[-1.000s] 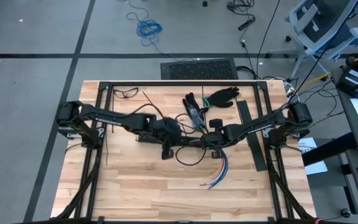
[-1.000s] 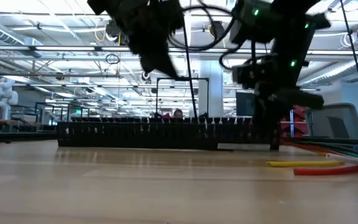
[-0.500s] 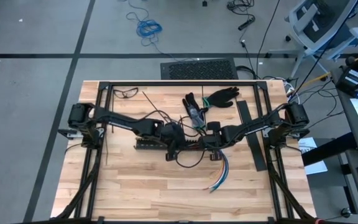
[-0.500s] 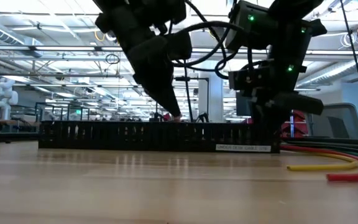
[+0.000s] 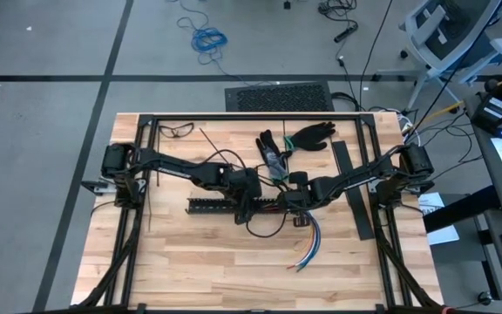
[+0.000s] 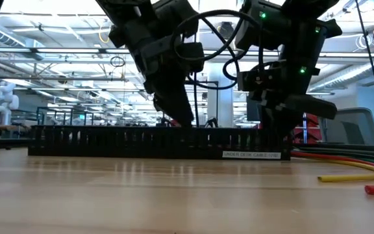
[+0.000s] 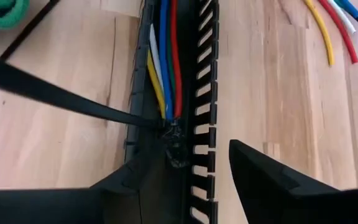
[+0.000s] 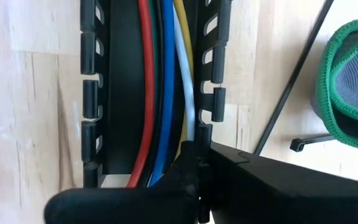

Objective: Ziptie cables
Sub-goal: Put the zip tied cable wires into the black cable duct

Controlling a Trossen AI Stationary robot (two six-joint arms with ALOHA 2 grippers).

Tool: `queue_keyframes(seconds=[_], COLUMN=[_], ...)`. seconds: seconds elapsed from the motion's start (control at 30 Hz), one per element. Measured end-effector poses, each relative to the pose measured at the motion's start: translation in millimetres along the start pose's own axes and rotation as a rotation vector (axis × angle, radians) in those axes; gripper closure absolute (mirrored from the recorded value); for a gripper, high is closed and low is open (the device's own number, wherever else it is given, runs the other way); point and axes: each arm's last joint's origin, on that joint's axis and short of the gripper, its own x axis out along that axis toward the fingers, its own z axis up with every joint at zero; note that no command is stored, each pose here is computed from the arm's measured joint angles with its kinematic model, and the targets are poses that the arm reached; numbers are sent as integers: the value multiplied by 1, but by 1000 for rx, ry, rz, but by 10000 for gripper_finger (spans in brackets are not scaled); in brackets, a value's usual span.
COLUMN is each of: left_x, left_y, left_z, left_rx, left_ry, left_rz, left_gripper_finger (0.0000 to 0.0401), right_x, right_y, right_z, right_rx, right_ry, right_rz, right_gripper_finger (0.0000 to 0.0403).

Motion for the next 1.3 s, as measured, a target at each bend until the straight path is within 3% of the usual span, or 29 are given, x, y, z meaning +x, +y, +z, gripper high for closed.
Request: queue_keyframes(seconds=[0.17,0.3,0.53,1.3], left_x=[1,4,9,42], left_y=[-9,-13,0,-3], left_z=[0,-1,-2,-10], left_rx=[4,47,21,11], left_ry=[-13,-17,-14,63], left_rz=[-13,74,136,68], left_gripper_finger=[239,266,290,291], right_x=[0,0,1,4], right_y=[-1,-1,-1,-13], right_z=[0,1,1,2], right_rx=[3,5,7,32], right_ry=[-3,-9,-11,-15], right_rz=[-1,-2,-4,-9], right_gripper_finger=[403,403,403,403])
